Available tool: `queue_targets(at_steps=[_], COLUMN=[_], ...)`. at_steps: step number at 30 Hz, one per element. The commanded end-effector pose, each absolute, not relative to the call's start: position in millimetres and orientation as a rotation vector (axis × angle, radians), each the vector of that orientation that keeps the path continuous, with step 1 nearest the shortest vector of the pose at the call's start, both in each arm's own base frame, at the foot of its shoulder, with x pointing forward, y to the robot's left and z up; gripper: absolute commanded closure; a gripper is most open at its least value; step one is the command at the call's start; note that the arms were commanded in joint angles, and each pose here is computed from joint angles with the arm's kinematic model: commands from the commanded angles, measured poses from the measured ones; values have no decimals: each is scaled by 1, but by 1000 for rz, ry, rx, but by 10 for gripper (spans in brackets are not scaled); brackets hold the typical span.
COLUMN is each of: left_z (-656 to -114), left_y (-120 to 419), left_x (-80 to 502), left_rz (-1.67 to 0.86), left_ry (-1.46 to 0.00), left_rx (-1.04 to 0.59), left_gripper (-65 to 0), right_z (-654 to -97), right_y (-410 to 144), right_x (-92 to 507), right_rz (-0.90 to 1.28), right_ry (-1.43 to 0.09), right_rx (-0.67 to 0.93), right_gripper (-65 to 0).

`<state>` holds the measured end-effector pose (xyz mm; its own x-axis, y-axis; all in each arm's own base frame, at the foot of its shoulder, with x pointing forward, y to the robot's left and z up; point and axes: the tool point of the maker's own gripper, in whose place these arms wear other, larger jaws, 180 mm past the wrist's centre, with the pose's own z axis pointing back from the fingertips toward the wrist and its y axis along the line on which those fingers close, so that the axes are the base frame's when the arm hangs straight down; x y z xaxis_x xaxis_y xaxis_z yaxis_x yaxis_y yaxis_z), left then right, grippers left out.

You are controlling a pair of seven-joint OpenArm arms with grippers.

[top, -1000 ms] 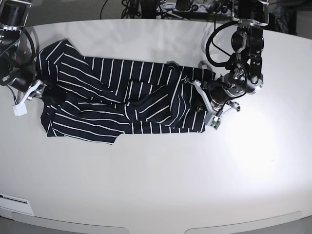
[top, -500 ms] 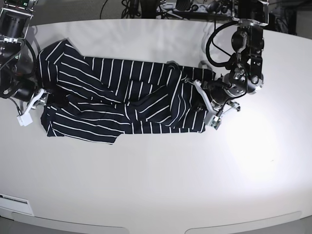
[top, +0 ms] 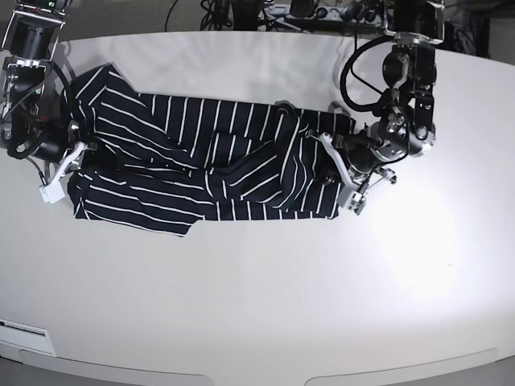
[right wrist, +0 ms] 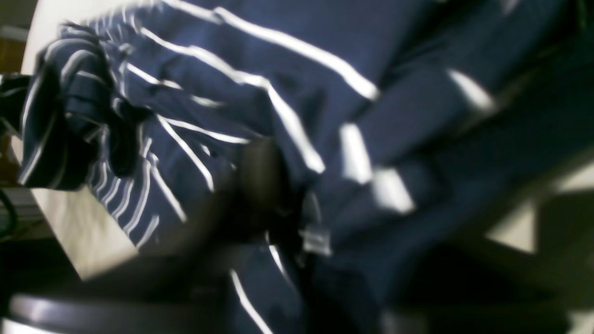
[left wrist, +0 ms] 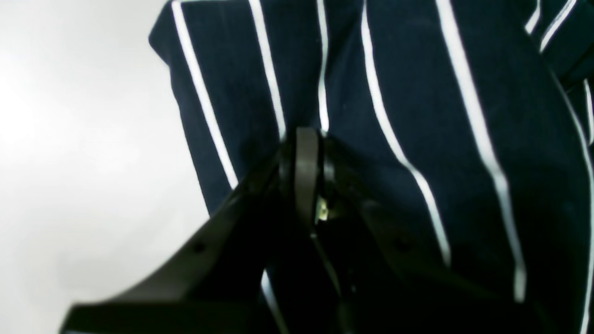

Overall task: Fold the T-shirt properly
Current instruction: 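Release the left gripper and drag the shirt with the right gripper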

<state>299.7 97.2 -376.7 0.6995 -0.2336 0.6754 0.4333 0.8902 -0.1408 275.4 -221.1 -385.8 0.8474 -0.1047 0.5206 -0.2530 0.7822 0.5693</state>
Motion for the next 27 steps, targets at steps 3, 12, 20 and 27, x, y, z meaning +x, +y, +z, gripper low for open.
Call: queue_targets(at_steps=[3,12,20,27], left_z=[-368,-311,-295,-313], left_y=[95,85,107,113], left_x=[307,344,350,333], left_rz=[-370,-297,-257,-242], left_ry=[-699,-824,-877,-819], left_rx=[-334,-521,-548,-544], left_gripper=[-72,-345,-345,-345], right_z=[-375,-360,-324,-286], right_y=[-238,-267,-316,-358], right_x=[281,288,308,314], right_rz=[111,138,182,201], right_ry=[-578,-588,-622,-631], right_rx=[630,549,387,228], right_gripper=[0,0,0,0])
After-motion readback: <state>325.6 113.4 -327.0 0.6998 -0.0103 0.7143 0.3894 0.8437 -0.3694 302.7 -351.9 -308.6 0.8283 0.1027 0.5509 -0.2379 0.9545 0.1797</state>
